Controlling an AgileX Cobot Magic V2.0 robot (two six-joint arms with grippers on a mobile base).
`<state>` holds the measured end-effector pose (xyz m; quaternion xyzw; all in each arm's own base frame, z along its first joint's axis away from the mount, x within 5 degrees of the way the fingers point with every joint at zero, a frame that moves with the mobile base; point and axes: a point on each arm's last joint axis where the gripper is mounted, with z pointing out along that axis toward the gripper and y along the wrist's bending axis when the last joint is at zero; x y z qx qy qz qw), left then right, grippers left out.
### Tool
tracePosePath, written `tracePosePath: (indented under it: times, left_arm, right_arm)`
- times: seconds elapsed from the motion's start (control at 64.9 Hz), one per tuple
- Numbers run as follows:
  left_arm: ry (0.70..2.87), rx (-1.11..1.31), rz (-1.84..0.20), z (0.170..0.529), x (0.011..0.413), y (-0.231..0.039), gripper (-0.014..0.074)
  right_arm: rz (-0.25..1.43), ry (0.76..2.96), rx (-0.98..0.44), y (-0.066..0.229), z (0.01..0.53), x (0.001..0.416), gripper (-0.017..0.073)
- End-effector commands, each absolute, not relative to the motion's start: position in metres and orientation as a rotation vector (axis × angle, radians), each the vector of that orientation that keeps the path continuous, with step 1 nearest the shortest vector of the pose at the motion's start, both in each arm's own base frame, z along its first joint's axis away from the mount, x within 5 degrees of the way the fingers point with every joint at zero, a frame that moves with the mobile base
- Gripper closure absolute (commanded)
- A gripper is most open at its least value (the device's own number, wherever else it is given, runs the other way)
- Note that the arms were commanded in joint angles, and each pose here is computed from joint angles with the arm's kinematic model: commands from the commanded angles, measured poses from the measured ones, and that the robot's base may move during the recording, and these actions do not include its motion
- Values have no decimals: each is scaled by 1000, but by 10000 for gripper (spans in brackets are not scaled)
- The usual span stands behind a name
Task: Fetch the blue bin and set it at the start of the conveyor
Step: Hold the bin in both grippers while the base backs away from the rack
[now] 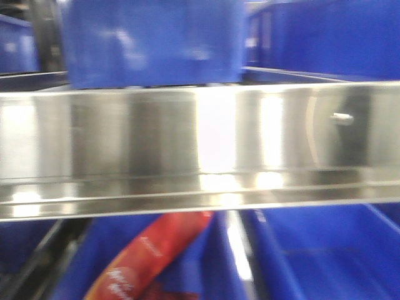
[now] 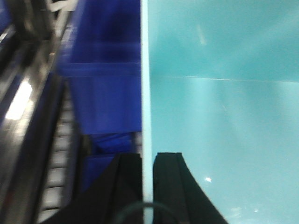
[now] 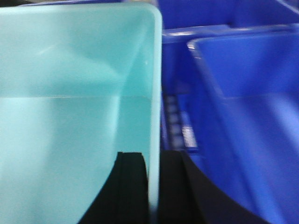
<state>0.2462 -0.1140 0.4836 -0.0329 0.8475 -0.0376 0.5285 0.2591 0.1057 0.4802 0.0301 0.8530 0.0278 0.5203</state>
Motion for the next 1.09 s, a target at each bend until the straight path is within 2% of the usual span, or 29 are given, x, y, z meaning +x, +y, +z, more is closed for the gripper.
tracePosePath:
  times: [0.0,1.079]
  left_arm:
    - [1975,-52,-111,491,244,-116,705]
    - [1975,-52,-111,491,244,-116,705]
  right_arm:
    - [73,1983,50,105,490,257,721]
    - [96,1949,35,107,493,259,721]
